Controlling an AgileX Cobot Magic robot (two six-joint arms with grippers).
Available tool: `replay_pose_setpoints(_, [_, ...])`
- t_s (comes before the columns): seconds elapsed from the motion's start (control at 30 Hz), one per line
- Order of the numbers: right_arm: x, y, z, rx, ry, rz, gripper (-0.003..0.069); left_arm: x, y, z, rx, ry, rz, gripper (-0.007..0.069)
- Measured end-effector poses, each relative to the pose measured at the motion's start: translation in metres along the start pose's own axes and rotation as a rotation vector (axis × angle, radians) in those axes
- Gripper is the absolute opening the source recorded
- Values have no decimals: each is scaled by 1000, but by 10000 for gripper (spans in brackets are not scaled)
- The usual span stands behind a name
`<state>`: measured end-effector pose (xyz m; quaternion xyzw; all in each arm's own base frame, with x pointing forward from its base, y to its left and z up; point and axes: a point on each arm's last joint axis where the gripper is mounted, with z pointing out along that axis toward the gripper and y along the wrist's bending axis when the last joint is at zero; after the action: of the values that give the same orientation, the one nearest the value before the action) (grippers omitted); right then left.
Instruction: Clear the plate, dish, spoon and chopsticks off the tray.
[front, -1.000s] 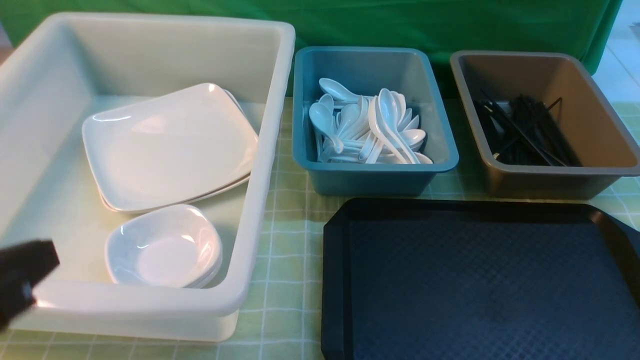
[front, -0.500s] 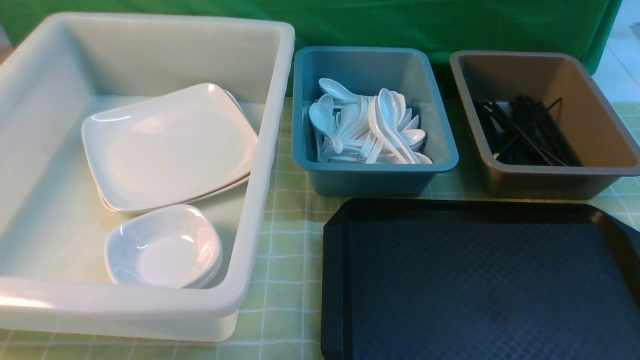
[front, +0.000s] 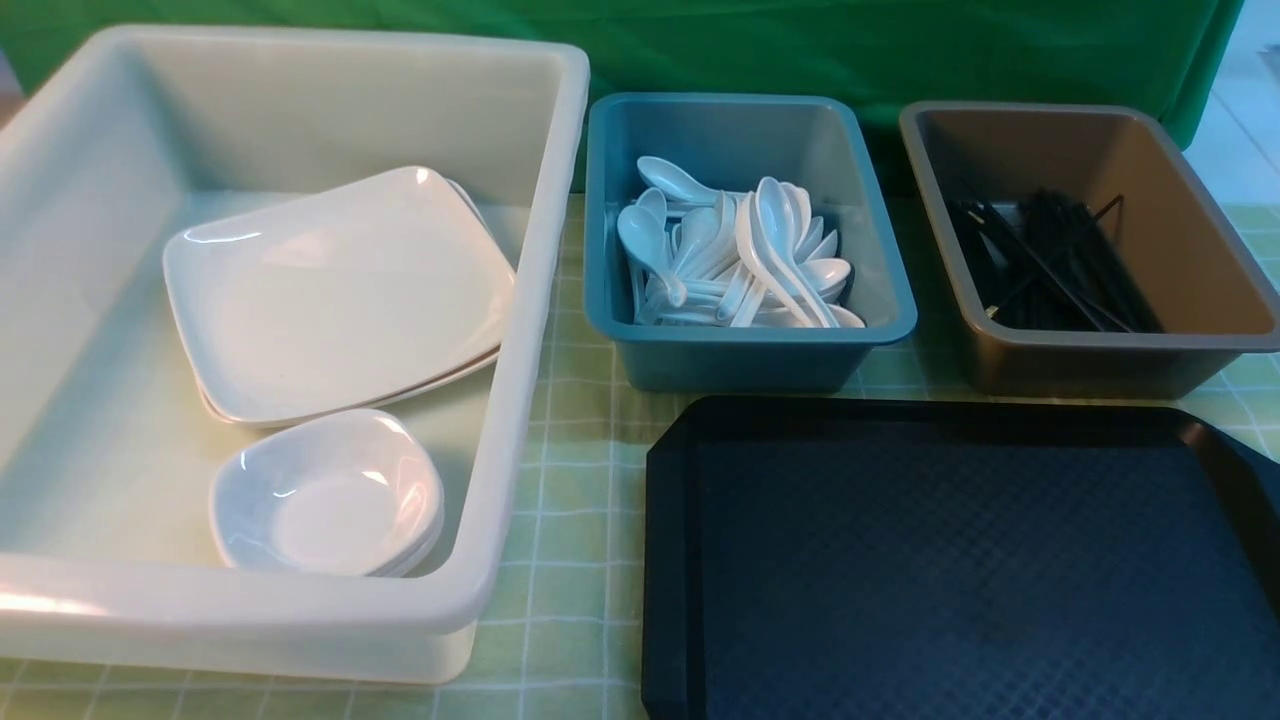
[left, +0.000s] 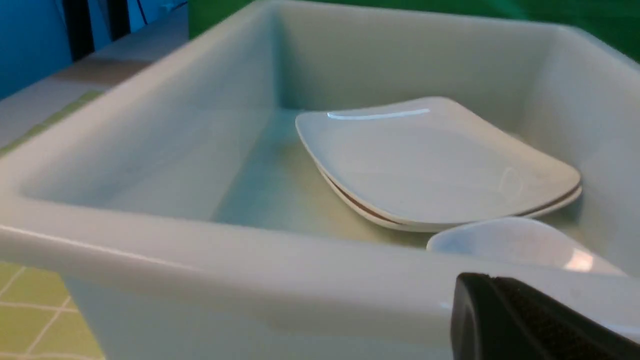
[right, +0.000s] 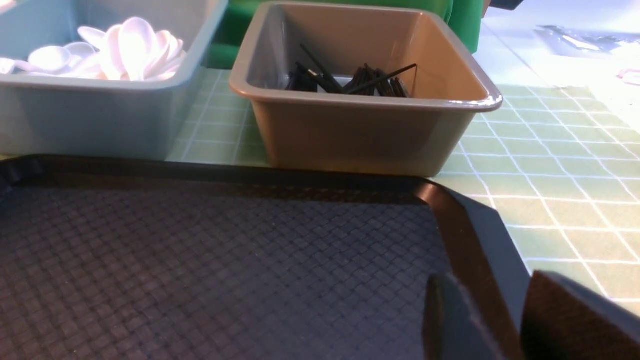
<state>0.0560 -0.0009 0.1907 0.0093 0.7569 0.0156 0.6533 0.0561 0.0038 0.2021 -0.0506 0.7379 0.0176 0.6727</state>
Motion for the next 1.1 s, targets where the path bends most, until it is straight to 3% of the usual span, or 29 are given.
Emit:
replay_pose_setpoints(0.4, [0,0,0,0,0,0,238,12,-6,0,114,56,38,-9])
replay_pose_setpoints(1.1, [0,0,0,0,0,0,239,12,-6,0,115,55,38,-9])
